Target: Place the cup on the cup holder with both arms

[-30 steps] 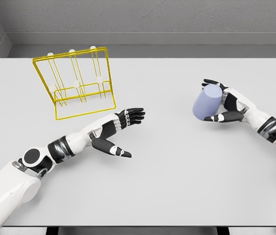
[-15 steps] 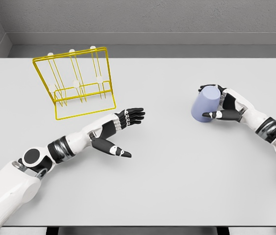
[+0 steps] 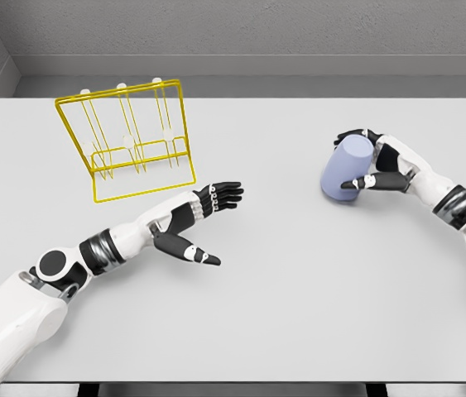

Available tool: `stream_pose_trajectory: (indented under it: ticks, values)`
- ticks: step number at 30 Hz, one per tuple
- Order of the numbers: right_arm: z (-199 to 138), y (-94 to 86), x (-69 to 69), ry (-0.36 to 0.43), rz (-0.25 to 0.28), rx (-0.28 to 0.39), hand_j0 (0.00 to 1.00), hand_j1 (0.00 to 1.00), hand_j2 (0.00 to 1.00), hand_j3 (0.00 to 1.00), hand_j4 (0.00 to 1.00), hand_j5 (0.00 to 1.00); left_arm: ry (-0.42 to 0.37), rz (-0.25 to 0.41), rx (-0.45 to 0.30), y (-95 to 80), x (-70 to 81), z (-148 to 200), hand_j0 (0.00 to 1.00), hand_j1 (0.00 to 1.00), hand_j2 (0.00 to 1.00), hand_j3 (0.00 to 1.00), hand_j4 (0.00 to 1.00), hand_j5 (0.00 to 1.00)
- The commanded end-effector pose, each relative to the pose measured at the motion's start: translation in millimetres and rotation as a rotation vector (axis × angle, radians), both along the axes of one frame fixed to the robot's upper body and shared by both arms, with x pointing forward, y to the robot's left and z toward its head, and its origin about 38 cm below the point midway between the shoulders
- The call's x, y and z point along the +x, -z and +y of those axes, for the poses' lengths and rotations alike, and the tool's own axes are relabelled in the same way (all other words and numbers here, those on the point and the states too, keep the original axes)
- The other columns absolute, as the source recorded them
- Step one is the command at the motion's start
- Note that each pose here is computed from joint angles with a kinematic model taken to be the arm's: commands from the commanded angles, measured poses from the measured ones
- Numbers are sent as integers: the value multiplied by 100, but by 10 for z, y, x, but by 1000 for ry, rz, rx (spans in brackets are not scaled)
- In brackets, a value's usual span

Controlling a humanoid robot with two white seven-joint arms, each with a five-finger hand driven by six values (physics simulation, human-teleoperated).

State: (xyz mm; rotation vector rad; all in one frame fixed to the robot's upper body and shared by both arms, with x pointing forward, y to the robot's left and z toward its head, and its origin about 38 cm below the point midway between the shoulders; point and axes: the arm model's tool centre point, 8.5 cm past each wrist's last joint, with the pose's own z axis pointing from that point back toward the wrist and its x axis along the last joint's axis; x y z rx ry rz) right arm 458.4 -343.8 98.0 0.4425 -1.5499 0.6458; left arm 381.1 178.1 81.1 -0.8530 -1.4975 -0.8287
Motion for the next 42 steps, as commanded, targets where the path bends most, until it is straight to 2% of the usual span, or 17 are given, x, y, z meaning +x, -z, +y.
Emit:
stream_pose_trajectory:
  ticks: [1, 11, 19, 22, 31, 38, 42]
  values:
    - [51, -72, 5, -17, -19, 12, 64, 64, 64, 64, 64, 64, -1, 2, -5, -4, 1, 2, 100, 100, 100, 100, 100, 100]
    - [291, -297, -43, -106, -81, 31, 63, 63, 63, 63, 63, 63, -20, -6, -7, -35, 31, 69, 100, 100, 100, 100, 100, 100]
    - [543, -331, -172, -183, -101, 56, 63, 63, 63, 63, 63, 63, -24, -4, -15, -41, 34, 60, 100, 100, 100, 100, 100, 100]
    - [576, -344, -181, -192, -104, 60, 63, 63, 63, 63, 63, 63, -24, -1, -15, -30, 25, 61, 100, 100, 100, 100, 100, 100]
    - [758, -261, -271, -233, -90, 83, 63, 63, 63, 63, 63, 63, -24, -2, -16, -34, 29, 54, 100, 100, 100, 100, 100, 100]
    - [1034, -145, -297, -268, -70, 120, 63, 63, 63, 63, 63, 63, -24, -3, -14, -35, 34, 56, 100, 100, 100, 100, 100, 100]
    - [1098, -87, -316, -281, -59, 111, 63, 63, 63, 63, 63, 63, -26, -2, -13, -34, 38, 62, 100, 100, 100, 100, 100, 100]
